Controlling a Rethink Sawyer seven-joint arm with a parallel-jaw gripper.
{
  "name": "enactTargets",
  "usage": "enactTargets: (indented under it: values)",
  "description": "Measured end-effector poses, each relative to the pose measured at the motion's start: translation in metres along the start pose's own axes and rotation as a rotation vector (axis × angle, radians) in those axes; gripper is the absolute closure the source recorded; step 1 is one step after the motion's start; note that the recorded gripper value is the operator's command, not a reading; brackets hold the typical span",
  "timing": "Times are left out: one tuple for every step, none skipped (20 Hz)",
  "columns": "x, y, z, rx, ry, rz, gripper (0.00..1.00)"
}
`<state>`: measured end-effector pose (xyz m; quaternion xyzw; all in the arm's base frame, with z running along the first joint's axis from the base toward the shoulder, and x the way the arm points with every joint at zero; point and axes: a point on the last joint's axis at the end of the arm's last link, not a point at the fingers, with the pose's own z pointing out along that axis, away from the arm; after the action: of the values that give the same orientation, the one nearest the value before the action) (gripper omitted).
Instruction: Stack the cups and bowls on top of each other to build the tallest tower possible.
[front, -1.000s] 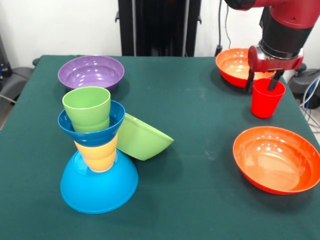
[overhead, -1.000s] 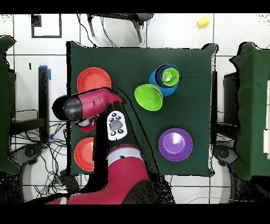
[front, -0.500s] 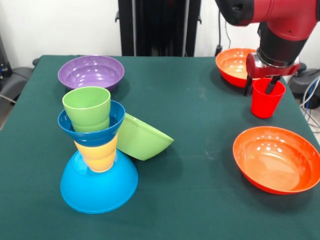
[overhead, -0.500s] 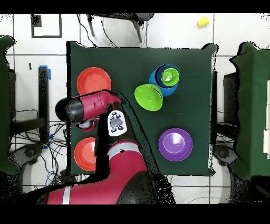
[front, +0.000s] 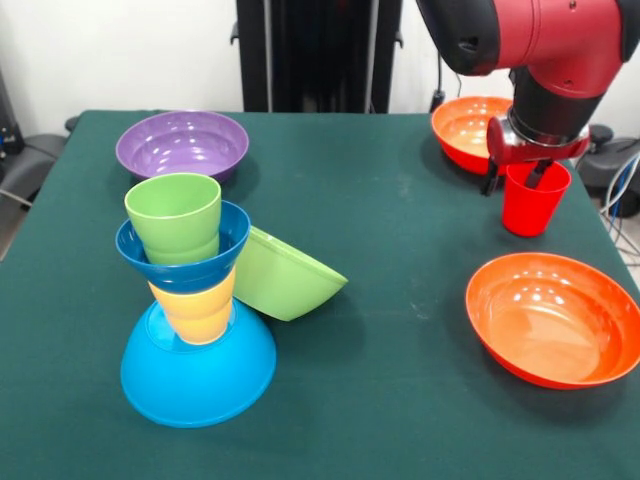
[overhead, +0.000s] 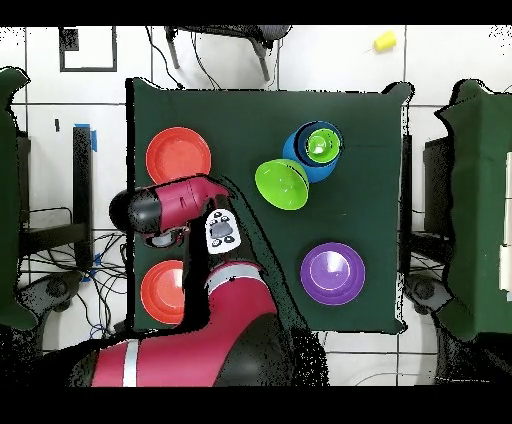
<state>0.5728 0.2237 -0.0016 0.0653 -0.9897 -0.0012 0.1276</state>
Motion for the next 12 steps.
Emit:
enactTargets:
  values:
    - [0.0004, 0.0002, 0.0010, 0.000, 0.002, 0.000, 0.00]
    - [0.0009, 0.0006, 0.0020, 0.000, 0.004, -0.001, 0.00]
    - [0.0011, 0.0008, 0.0021, 0.000, 0.004, -0.001, 0.00]
    - [0.0011, 0.0010, 0.0022, 0.000, 0.004, -0.001, 0.00]
    - [0.0011, 0.0012, 0.0022, 0.000, 0.004, -0.002, 0.00]
    - [0.0013, 0.0016, 0.0024, 0.000, 0.005, -0.002, 0.00]
    - [0.0015, 0.0023, 0.0027, 0.000, 0.005, -0.003, 0.00]
    - [0.0015, 0.0025, 0.0028, 0.000, 0.005, -0.004, 0.00]
    - [0.0016, 0.0026, 0.0029, 0.000, 0.005, -0.004, 0.00]
    - [0.0018, 0.0028, 0.0031, 0.000, 0.006, -0.004, 0.00]
    - [0.0019, 0.0029, 0.0034, 0.000, 0.006, -0.004, 0.00]
    - [0.0019, 0.0030, 0.0037, 0.000, 0.006, -0.005, 0.00]
